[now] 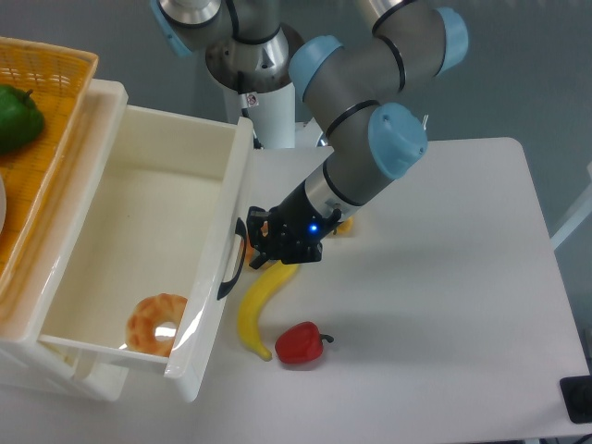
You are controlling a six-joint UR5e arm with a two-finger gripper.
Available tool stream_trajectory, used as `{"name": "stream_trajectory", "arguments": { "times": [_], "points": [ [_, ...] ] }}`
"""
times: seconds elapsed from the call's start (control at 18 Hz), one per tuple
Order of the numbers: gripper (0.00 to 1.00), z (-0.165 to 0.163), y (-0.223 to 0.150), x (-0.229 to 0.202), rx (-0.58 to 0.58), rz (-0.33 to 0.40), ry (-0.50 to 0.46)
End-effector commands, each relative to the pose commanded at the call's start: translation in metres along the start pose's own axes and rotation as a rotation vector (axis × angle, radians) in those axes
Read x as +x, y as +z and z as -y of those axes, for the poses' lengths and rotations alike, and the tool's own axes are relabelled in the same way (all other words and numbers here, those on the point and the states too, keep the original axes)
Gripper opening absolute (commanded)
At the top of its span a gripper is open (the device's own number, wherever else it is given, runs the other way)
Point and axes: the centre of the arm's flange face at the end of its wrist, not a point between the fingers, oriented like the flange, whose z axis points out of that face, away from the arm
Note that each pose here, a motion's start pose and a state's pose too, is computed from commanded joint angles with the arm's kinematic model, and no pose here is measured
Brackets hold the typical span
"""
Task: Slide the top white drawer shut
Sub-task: 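Move the gripper toward the open white drawer's front panel and handle, then push the drawer front with the gripper into the drawer unit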
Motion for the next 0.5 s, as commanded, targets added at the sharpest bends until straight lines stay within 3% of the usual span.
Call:
{"name": "stream_trajectory", "arguments": {
  "times": [0.5],
  "points": [
    [0.0,0.001,0.0,0.016,-0.013,-0.008,0.01]
  ]
}}
